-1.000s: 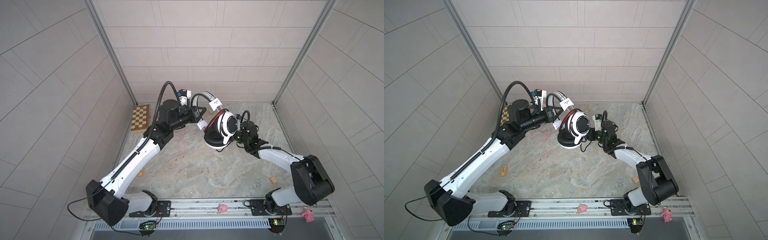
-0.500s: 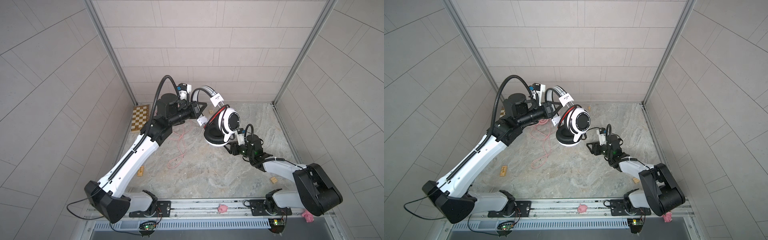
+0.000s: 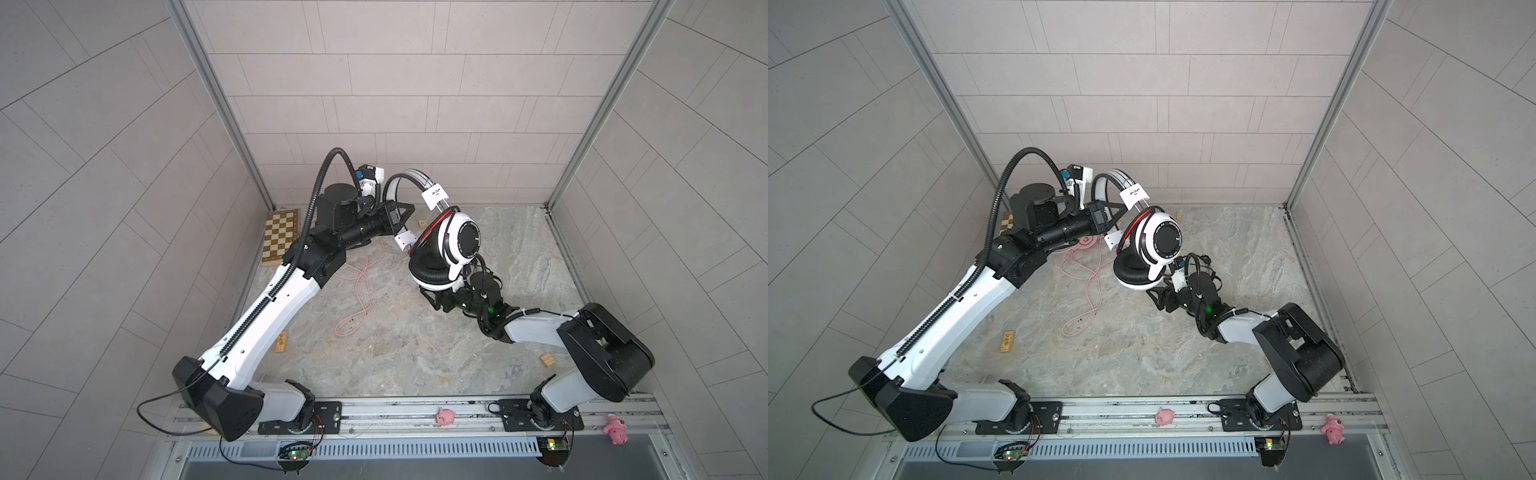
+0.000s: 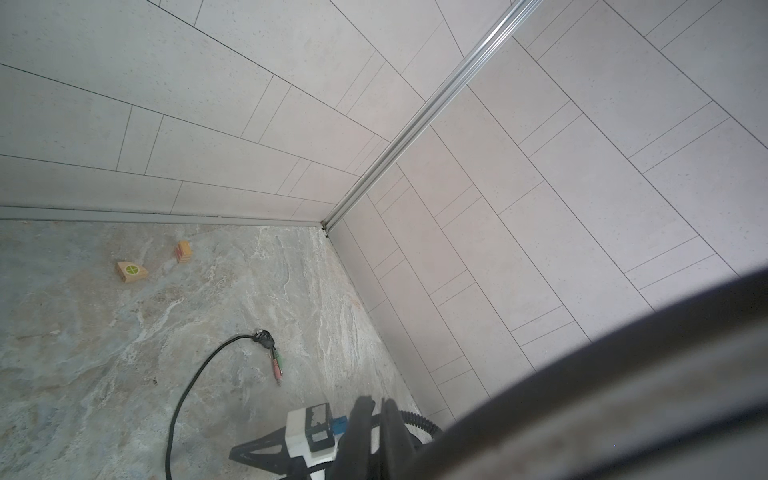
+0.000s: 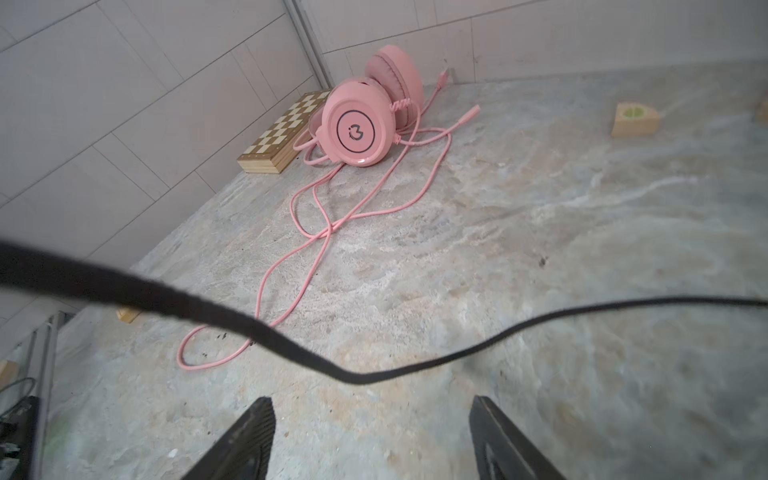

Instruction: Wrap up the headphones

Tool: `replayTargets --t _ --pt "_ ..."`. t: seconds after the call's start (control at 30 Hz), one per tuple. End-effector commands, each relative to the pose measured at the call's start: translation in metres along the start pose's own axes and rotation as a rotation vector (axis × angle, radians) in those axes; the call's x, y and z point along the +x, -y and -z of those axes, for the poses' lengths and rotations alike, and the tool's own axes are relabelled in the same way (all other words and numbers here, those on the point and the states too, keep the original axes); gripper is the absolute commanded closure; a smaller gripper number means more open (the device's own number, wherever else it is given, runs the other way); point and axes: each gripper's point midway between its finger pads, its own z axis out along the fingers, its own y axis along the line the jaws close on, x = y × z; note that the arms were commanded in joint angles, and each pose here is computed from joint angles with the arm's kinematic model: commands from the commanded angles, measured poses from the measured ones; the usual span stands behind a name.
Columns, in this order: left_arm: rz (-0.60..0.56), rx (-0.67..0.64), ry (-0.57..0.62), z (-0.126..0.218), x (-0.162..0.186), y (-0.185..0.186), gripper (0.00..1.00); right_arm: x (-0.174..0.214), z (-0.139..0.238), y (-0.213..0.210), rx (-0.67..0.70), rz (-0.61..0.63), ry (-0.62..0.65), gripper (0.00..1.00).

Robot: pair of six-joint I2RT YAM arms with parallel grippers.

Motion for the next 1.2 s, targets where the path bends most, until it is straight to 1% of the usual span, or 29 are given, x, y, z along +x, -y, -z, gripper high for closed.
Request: replayTargets --t 0.0,0.03,0.17,0.2,0.23,0.33,0.4,0.47,0.5,0.6,0.63,0.67,0.77,0.83,0.93,1.03,1.1,1.17 --pt "-0.004 0.074 0.073 0.017 -0.025 0.032 1.00 -0.034 -0.015 -0.019 -0.082 -0.022 0.117 0.21" --pt "-0.004 0.073 0.074 0.018 -0.025 0.032 1.00 -0.044 -0.022 -0.021 -0.092 -0.029 0.143 0.21" --pt "-0.006 0.074 0.082 0.019 -0.026 0.032 1.00 -0.051 -0.046 -0.018 -0.132 -0.104 0.191 0.21" --pt "-0.007 0.074 0.081 0.019 -0.026 0.032 1.00 -0.053 -0.051 -0.019 -0.152 -0.126 0.205 0.22" --pt "0.020 0.076 0.082 0.019 -0.027 0.033 1.00 -0.055 -0.055 -0.019 -0.169 -0.150 0.221 0.24" --pt "0.045 0.095 0.087 0.019 -0.028 0.036 1.00 -0.056 -0.066 -0.021 -0.218 -0.217 0.258 0.32" --pt "0.062 0.135 0.093 0.019 -0.031 0.043 1.00 -0.053 -0.069 -0.019 -0.225 -0.245 0.276 0.42" --pt "0.060 0.138 0.098 0.020 -0.033 0.045 1.00 -0.051 -0.070 -0.020 -0.236 -0.261 0.287 0.53" --pt "0.050 0.125 0.100 0.020 -0.034 0.044 1.00 -0.050 -0.070 -0.021 -0.243 -0.264 0.285 0.60" --pt "0.029 0.084 0.119 0.019 -0.039 0.038 1.00 -0.043 -0.068 -0.024 -0.257 -0.271 0.270 0.77" --pt "0.029 0.068 0.132 0.019 -0.041 0.034 1.00 -0.040 -0.066 -0.027 -0.267 -0.273 0.262 0.81" --pt "0.030 0.050 0.147 0.018 -0.043 0.029 1.00 -0.036 -0.064 -0.030 -0.274 -0.274 0.250 0.83" --pt "0.069 -0.025 0.201 0.016 -0.050 0.010 1.00 -0.021 -0.056 -0.041 -0.282 -0.272 0.207 0.86" --pt "0.108 -0.041 0.235 0.014 -0.055 0.004 1.00 -0.008 -0.051 -0.044 -0.263 -0.269 0.165 0.86" --pt "0.154 -0.054 0.296 0.009 -0.066 -0.003 1.00 0.017 -0.041 -0.049 -0.214 -0.271 0.088 0.87" --pt "0.197 -0.086 0.356 0.004 -0.074 -0.015 1.00 0.048 -0.032 -0.048 -0.101 -0.282 -0.007 0.89" --pt "0.218 -0.123 0.400 0.003 -0.079 -0.026 1.00 0.066 -0.025 -0.058 -0.059 -0.266 -0.075 0.90" --pt "0.233 -0.167 0.430 0.001 -0.080 -0.038 1.00 0.078 -0.020 -0.075 -0.051 -0.240 -0.138 0.90"
